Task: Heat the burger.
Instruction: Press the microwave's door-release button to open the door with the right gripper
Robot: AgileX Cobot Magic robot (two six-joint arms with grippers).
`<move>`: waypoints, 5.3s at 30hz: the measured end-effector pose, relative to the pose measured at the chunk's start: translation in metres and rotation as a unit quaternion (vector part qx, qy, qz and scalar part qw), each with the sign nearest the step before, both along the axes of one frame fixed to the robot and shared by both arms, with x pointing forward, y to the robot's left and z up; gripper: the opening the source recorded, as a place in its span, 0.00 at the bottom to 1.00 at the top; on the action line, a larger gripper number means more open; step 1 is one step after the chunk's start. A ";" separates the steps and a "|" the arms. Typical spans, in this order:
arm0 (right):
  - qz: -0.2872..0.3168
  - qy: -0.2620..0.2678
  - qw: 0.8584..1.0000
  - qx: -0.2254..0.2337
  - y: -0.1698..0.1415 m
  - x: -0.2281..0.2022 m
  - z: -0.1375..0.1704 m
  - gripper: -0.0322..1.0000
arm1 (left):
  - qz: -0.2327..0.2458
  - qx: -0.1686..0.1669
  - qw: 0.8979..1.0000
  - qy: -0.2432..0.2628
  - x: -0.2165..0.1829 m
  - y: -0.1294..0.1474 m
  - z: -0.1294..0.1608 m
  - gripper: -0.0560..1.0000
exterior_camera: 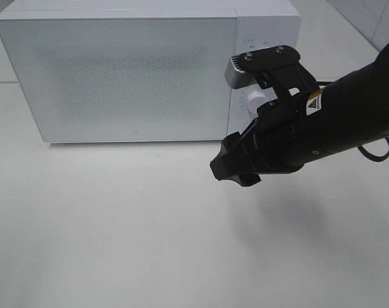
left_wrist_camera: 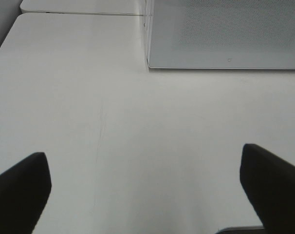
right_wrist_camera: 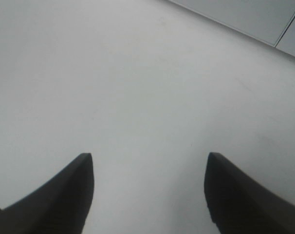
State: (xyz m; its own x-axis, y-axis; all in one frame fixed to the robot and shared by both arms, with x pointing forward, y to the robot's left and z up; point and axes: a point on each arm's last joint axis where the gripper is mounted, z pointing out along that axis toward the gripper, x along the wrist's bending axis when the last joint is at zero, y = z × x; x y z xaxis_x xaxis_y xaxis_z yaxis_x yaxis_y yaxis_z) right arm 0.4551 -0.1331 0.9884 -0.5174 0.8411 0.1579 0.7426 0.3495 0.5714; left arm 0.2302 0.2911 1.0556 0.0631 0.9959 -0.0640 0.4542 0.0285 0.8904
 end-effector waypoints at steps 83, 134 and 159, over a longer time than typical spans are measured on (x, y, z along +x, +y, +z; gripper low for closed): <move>-0.252 -0.221 0.942 0.031 -0.161 -0.224 0.061 0.74 | 0.000 0.000 1.000 0.000 0.000 0.000 0.000 0.98; -0.274 -0.246 0.928 0.060 -0.154 -0.098 0.086 0.74 | 0.000 0.000 1.000 0.000 0.000 0.000 0.000 0.98; -0.300 -0.346 0.886 0.075 -0.158 -0.044 0.013 0.74 | 0.000 0.000 1.000 0.000 0.000 0.000 0.000 0.98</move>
State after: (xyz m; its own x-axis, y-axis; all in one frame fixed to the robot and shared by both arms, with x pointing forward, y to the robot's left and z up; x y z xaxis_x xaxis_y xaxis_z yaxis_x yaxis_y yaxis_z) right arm 0.4109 -0.2908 1.0016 -0.0015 0.9939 0.1099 0.2239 -0.1068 0.9688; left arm 0.2302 0.2911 1.0556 0.0627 0.9959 -0.0649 0.4543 0.0295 0.8904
